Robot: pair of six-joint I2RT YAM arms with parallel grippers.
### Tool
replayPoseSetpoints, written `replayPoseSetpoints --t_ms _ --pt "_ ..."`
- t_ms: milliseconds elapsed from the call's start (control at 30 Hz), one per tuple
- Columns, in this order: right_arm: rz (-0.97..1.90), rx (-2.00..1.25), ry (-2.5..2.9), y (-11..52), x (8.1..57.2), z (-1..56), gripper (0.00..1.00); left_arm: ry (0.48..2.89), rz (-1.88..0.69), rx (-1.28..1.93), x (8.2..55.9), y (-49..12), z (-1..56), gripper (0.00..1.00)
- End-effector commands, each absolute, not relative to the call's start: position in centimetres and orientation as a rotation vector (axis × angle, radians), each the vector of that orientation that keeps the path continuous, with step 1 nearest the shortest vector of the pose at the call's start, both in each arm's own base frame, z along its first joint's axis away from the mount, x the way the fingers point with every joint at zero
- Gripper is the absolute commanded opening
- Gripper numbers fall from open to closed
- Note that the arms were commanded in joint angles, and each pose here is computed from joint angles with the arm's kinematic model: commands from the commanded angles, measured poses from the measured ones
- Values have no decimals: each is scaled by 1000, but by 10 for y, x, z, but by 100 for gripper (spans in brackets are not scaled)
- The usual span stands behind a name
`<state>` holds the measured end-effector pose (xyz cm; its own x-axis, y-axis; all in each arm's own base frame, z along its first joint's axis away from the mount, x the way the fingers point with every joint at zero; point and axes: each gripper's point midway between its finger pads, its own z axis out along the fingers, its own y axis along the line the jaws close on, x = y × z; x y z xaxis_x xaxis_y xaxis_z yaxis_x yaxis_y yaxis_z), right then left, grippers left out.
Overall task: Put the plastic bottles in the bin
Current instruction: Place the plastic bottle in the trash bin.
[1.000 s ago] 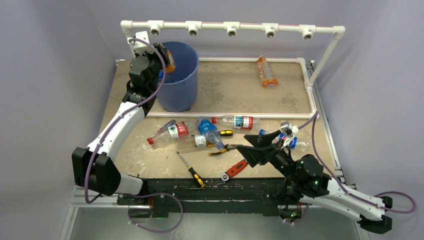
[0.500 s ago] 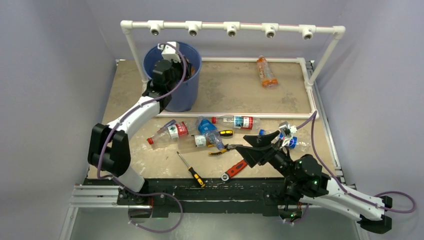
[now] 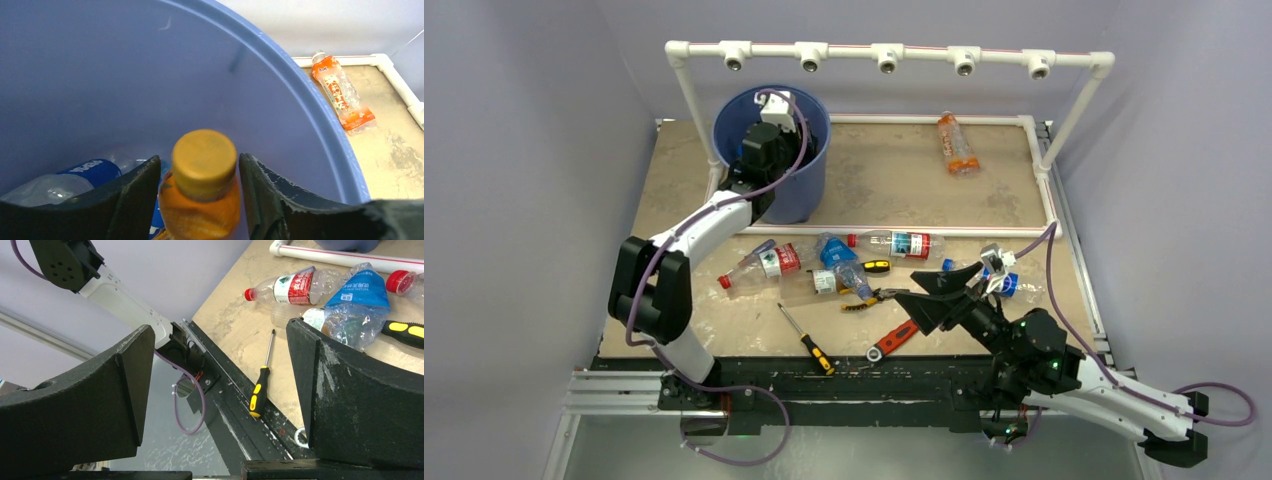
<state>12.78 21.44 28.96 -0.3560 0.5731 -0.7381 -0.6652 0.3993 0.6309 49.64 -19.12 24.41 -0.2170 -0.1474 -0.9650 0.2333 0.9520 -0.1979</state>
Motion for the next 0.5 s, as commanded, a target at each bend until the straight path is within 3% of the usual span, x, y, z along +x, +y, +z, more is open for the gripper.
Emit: replayPoseSetpoints --t_ms 0,167,467 --pt "1281 -58 1439 210 130 294 97 1687 -358 45 495 -190 285 63" --pt "1275 -57 1439 211 131 295 97 1609 -376 38 489 -188 332 73" --pt "1256 -70 1436 213 133 302 97 1497 -411 23 464 -179 392 77"
